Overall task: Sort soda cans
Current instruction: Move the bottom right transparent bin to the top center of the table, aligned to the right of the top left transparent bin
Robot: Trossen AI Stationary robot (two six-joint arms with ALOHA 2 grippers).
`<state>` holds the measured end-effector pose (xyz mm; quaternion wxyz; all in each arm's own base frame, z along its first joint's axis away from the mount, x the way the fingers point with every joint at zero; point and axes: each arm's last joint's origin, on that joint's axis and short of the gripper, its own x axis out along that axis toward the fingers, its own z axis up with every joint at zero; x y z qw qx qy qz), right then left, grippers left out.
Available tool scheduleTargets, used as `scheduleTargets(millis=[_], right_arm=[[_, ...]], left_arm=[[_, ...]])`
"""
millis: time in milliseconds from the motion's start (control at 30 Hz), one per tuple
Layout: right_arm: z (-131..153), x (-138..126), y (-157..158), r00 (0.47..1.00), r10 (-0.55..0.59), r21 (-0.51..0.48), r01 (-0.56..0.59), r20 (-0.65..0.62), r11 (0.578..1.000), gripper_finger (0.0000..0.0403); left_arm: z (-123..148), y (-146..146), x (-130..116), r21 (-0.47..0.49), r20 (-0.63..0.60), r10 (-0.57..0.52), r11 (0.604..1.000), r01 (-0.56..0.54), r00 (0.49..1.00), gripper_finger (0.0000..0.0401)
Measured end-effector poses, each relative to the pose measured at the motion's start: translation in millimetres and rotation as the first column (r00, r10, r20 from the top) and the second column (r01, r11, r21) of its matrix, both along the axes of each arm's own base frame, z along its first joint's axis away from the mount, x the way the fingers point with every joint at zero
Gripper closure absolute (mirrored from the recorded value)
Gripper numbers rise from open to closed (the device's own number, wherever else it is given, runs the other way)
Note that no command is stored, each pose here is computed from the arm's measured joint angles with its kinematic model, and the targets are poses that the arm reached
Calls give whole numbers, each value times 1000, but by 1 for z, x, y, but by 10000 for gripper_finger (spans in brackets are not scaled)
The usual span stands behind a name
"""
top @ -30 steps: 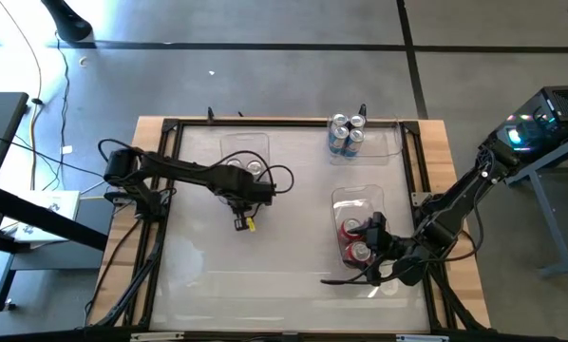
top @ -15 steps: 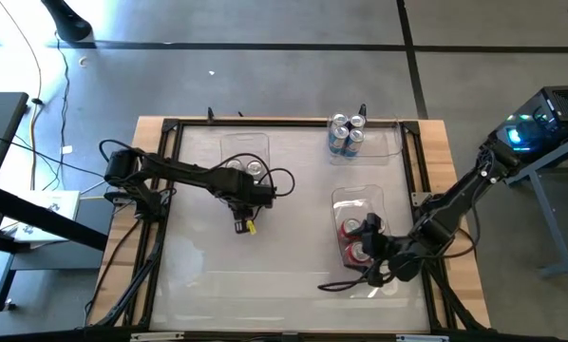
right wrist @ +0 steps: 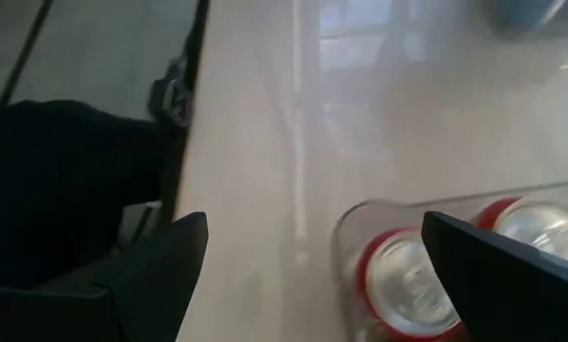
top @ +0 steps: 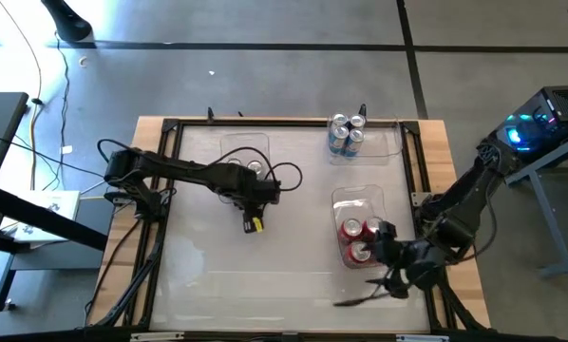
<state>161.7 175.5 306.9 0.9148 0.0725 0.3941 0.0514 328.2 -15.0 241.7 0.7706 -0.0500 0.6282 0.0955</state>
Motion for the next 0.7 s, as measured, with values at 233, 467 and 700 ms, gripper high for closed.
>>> scheduleTargets(millis=[233, 467, 700], right_arm=[[-11, -15, 24, 997, 10, 78, -3, -81, 997, 18], [-47, -14, 38, 963, -39, -65, 23, -268, 998, 18], [-71, 3, 38, 914, -29, -152, -37, -405, 988, 45]], left_arm=[[21, -3, 7, -2, 65, -5, 1000, 5, 998, 210], [36, -29, 16, 151, 206, -24, 988, -8, 978, 210], [41, -68, 17, 234, 347, -28, 971, -57, 937, 210]])
